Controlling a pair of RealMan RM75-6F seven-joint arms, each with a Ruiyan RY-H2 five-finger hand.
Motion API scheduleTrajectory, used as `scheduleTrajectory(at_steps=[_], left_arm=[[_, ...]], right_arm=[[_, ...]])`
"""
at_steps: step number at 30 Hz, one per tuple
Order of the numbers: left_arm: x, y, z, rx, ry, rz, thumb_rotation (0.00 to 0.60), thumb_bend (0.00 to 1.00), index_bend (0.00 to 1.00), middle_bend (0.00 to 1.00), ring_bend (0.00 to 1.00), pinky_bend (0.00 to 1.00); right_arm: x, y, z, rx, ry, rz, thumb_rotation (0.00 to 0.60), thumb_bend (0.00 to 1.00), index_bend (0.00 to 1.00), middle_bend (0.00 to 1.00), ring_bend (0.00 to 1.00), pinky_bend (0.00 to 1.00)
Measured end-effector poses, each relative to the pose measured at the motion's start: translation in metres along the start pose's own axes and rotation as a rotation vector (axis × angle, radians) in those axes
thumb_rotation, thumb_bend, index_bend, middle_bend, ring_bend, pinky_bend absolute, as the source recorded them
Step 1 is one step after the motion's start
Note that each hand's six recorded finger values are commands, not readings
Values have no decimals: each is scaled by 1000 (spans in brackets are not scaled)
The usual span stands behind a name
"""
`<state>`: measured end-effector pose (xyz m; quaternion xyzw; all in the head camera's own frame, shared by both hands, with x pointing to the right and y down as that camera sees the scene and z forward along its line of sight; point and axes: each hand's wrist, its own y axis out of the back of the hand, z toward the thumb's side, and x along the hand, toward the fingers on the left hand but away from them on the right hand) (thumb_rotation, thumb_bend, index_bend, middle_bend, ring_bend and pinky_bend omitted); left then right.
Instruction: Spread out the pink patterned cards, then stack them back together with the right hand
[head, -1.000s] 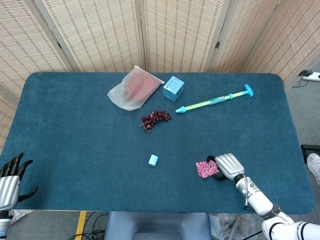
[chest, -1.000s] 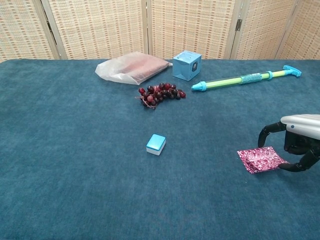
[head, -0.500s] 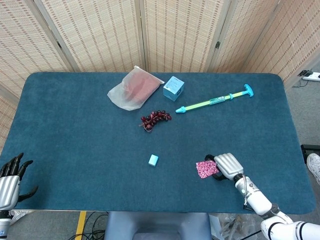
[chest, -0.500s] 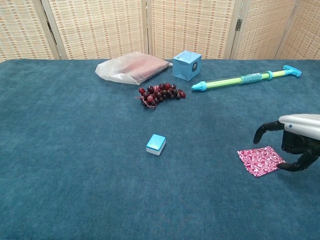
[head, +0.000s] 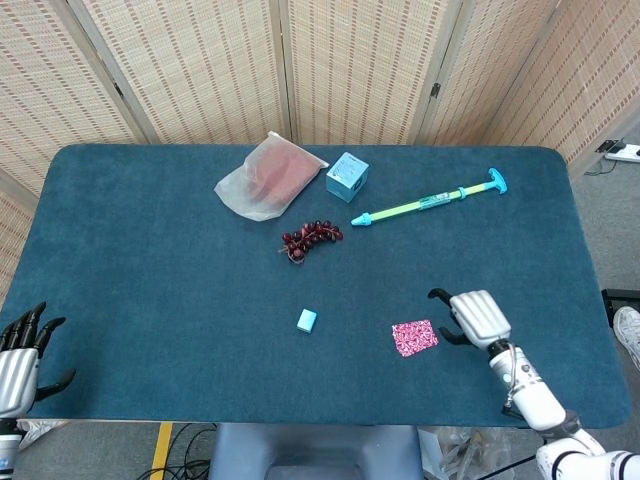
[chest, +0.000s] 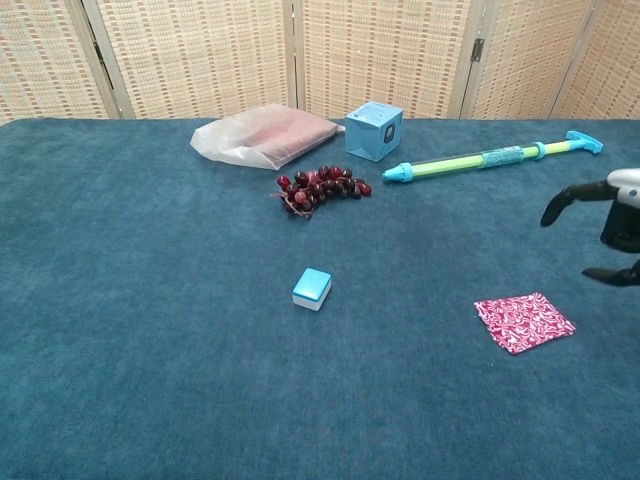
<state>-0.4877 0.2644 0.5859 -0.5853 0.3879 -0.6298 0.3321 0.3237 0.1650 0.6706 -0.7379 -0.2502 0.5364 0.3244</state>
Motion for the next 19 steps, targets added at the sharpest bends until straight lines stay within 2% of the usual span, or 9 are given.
scheduleTrajectory(at_steps=[3, 8, 11, 13, 19], left_arm=[[1, 1, 2, 0, -6, 7, 600, 256, 214, 46, 47, 127], [3, 4, 7, 0, -15, 24, 600, 256, 213, 46, 47, 126], [3, 6, 11, -1, -23, 32, 600, 257, 213, 46, 47, 126], [3, 8, 15, -6, -30, 38, 600, 256, 213, 46, 47, 126], [2, 10, 25, -9, -56, 46, 600, 256, 210, 46, 47, 126]], right_arm=[[12, 19, -11, 27, -26, -88, 600, 367, 262, 743, 783, 936], [40, 46, -29, 72, -69, -235, 600, 359, 253, 349, 327, 508], [63, 56, -42, 79, -94, -294, 600, 350, 169, 189, 151, 287], [77, 59, -48, 79, -107, -316, 600, 349, 129, 142, 93, 210], [118, 61, -60, 69, -129, -346, 600, 348, 120, 135, 83, 195]])
